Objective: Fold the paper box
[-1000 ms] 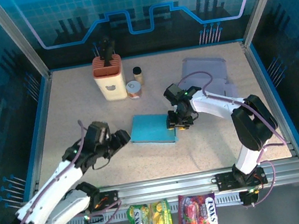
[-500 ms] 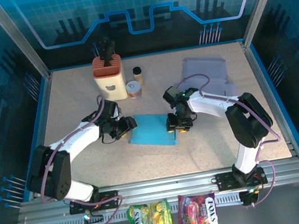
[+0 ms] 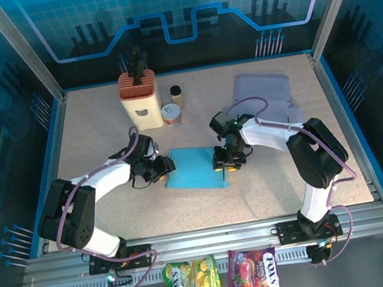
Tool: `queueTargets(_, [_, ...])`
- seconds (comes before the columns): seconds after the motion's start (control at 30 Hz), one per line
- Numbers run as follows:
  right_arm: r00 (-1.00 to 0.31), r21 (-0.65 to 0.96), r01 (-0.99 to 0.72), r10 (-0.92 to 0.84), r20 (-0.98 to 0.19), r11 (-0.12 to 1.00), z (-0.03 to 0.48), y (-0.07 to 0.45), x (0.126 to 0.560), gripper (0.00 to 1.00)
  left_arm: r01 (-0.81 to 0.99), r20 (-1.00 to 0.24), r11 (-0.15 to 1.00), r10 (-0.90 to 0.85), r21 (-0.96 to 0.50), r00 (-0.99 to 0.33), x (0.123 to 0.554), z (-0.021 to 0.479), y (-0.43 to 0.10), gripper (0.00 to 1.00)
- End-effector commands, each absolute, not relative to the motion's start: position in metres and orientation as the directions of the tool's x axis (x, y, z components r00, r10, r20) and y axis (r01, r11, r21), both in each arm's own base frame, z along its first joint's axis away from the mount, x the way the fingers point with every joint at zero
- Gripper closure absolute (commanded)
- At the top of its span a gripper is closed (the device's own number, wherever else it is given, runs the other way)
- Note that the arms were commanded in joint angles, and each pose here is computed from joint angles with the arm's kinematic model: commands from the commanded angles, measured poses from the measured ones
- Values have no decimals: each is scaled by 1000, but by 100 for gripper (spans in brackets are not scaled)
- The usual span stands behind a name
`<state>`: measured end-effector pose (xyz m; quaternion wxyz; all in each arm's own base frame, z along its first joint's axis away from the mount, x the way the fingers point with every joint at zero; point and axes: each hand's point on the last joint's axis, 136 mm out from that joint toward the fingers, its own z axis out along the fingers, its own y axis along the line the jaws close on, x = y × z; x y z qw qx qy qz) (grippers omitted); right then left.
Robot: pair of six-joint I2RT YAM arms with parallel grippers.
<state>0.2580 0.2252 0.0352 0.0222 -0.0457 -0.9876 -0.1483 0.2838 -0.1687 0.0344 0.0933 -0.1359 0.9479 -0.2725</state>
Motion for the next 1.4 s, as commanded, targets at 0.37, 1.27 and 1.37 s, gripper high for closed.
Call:
queueTargets(0.37, [-993,354,83,48,108,931,21,223,249,61,-211,-100,807,-315,-552,-944,264,25,-162,70])
queueTargets(1.27, [-985,536,73,-23,170,841,26,254,243,79,-218,-49,783,-302,-583,-952,236,17,-190,86])
queueTargets(1.37, [-992,528,64,-6,130,847,34,244,246,76,-230,-47,783,-313,-578,-949,234,16,-188,91])
